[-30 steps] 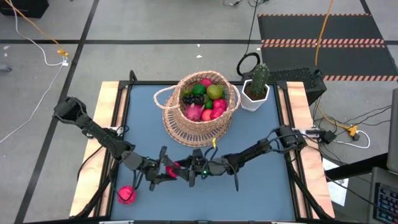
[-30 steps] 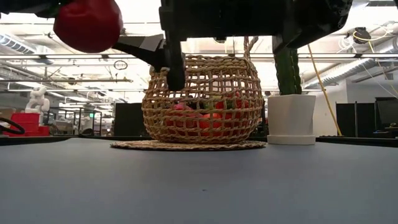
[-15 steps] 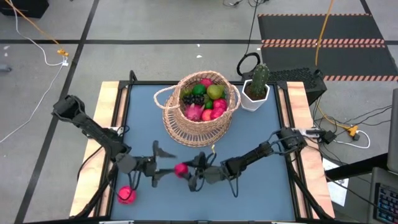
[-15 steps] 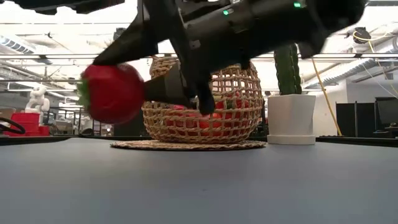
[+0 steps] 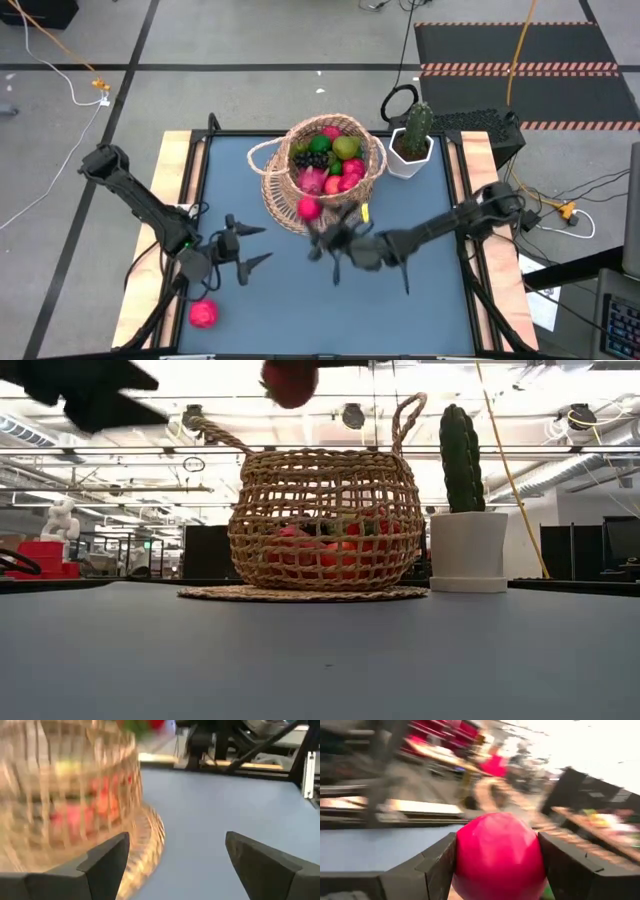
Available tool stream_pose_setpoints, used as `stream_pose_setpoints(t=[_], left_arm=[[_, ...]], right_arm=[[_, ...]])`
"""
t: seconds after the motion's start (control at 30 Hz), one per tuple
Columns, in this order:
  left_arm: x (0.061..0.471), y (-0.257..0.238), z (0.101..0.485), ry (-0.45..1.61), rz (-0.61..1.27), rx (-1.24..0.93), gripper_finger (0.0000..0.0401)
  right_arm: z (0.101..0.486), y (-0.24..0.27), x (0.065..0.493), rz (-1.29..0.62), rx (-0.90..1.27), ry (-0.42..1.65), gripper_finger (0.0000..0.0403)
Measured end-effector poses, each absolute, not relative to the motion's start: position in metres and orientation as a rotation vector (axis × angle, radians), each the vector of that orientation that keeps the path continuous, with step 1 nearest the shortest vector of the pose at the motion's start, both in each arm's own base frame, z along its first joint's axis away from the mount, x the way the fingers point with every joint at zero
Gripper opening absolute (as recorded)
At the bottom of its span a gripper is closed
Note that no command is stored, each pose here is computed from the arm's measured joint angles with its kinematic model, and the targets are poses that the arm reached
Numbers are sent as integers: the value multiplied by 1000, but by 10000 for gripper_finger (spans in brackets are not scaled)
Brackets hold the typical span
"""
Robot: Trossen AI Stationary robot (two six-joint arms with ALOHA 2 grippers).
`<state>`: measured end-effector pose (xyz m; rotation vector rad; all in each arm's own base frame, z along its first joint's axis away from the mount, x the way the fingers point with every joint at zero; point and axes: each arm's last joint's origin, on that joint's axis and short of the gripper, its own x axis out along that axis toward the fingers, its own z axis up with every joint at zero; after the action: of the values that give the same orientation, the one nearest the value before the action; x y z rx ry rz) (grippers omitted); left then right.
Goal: Build produce basket
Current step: Put the tomato into the basket, then put the apple into the basket
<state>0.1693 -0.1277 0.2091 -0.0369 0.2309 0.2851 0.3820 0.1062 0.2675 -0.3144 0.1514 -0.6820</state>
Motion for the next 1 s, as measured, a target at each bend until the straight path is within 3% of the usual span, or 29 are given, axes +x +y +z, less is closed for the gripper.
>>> stream_pose_setpoints(t=[0.27, 0.37, 0.5, 0.7, 1.0], left_arm=[[155, -122, 185, 522, 237, -465, 333], [155, -127, 179, 571, 232, -609, 333], [154, -135, 169, 615, 229, -593, 333], [157, -141, 163, 624, 234, -632, 333], [154, -146, 167, 636, 82, -364, 333]], right_arm=[[268, 3, 394, -939, -405, 275, 249], [258, -22, 393, -933, -363, 337, 249], [253, -38, 392, -951, -262, 331, 262], [253, -47, 391, -981, -221, 315, 315], [266, -42, 385, -964, -263, 314, 363]])
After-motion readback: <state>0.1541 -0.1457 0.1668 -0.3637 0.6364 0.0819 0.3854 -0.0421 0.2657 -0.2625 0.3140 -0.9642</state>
